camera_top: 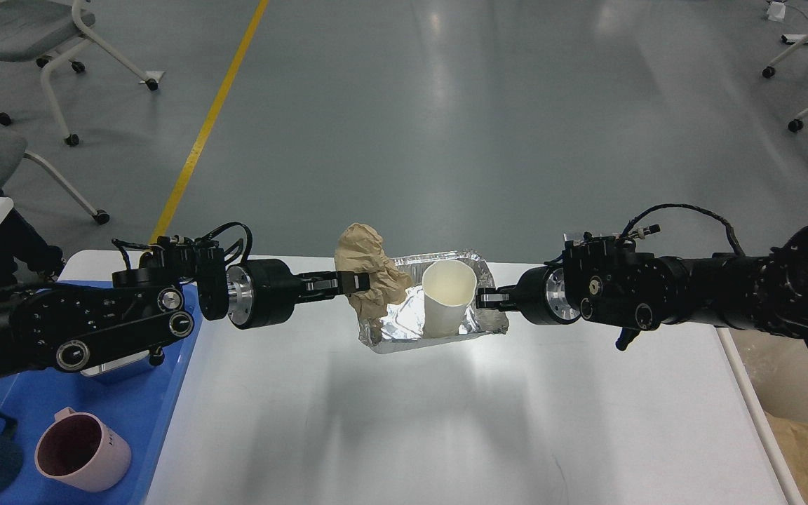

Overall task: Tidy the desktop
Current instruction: 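Carry the bread with the left gripper and drop it into the foil tray, then carry the loaded foil tray with the right gripper and drop it into the white bin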

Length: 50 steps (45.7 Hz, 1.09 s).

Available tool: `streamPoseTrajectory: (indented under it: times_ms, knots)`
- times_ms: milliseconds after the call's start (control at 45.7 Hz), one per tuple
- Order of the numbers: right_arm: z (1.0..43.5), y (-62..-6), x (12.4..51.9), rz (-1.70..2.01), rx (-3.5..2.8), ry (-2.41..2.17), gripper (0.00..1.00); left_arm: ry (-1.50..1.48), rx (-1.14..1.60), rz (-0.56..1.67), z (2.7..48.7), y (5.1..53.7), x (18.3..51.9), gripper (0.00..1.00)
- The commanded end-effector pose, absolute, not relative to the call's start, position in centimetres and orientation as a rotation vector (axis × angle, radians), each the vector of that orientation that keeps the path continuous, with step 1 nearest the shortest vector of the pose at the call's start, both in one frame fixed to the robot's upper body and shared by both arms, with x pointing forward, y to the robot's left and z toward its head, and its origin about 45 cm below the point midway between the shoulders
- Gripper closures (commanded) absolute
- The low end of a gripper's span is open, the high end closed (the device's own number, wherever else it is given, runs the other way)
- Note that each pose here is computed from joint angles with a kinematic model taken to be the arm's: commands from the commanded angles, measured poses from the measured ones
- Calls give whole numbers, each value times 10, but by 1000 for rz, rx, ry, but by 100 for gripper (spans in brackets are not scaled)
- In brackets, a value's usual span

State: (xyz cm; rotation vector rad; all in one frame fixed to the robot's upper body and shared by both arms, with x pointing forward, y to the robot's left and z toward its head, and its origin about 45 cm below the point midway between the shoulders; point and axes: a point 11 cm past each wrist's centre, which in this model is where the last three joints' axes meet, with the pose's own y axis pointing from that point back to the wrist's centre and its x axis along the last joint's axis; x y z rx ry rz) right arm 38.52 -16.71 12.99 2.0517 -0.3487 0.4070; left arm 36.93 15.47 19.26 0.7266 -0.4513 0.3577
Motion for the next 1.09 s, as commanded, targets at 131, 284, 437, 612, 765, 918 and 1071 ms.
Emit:
streamPoseTrajectory:
  times_ms: [131,284,437,612,765,918,1071]
  knots:
    - [131,-169,387,407,2049,-356,100,-454,713,378,194,150,373,22]
    - [132,-175,389,404,2045,-371,100,-422,691,399,197,153,374,10]
    - [136,-181,392,393,2053,-405,100,-397,686,407,195,156,372,8]
    - [139,-202,396,356,2052,-475,100,-367,630,520,219,179,387,7]
    - [144,-216,399,333,2062,-522,100,-316,575,643,238,207,400,7]
    - [138,-230,395,292,2058,-556,100,-249,540,772,240,248,401,7]
    - [132,-255,390,224,2048,-630,100,-173,485,917,238,293,396,7]
